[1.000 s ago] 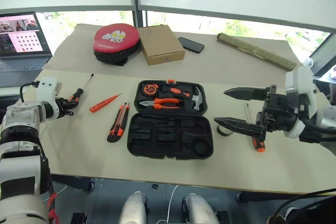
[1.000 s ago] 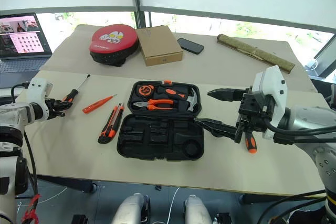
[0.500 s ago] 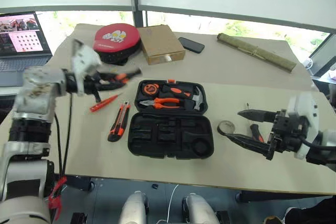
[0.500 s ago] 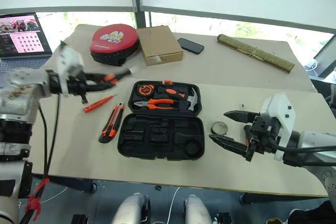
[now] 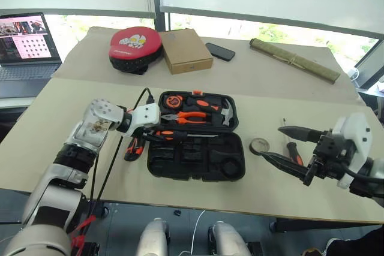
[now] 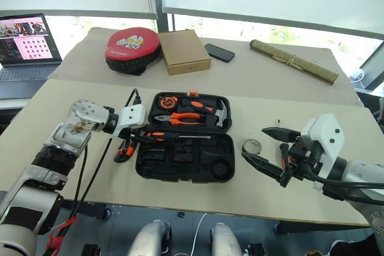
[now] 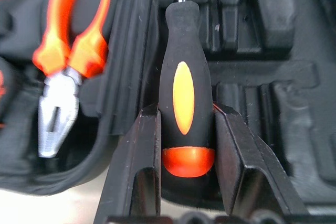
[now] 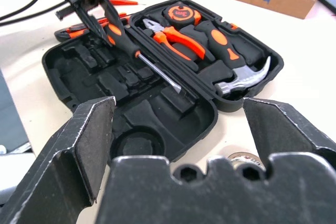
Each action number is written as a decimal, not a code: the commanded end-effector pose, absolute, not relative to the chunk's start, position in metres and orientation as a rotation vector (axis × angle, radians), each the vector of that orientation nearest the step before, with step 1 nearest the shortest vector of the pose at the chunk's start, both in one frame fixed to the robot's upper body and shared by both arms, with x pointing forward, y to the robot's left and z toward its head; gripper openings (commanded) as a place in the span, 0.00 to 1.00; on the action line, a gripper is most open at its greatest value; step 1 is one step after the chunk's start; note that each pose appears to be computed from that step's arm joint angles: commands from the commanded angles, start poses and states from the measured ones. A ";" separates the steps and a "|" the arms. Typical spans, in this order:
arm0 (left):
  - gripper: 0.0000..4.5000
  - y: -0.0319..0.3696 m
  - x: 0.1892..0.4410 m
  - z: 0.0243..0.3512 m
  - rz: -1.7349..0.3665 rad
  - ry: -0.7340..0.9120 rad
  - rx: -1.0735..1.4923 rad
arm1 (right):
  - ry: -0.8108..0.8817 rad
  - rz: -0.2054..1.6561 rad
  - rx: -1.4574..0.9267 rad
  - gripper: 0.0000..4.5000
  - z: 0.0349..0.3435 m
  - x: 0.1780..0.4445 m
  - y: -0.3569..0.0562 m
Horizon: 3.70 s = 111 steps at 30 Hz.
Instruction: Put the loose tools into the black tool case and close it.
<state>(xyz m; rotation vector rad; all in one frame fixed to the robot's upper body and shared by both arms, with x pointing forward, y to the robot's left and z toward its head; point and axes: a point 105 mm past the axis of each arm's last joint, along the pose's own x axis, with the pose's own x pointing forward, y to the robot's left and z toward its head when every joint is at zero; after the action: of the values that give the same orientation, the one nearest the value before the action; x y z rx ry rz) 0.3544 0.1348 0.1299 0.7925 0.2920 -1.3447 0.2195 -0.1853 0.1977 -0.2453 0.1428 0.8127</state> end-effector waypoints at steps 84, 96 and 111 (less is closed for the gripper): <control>0.99 0.058 0.294 0.243 -1.709 0.045 0.273 | 0.311 0.178 -0.069 1.00 0.126 0.223 -0.278; 1.00 0.061 0.298 0.244 -1.667 0.037 0.300 | 0.392 -0.019 -0.045 0.94 0.075 0.271 -0.288; 1.00 0.083 0.292 0.226 -1.648 0.134 0.284 | 0.057 0.147 -0.009 0.23 0.182 0.270 -0.270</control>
<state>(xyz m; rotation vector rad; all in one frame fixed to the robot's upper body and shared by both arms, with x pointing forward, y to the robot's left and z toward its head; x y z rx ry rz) 0.2984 0.0815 0.2162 0.2642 0.1689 -1.6361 0.2690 -0.2969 0.1488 -0.0009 0.1588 -0.0284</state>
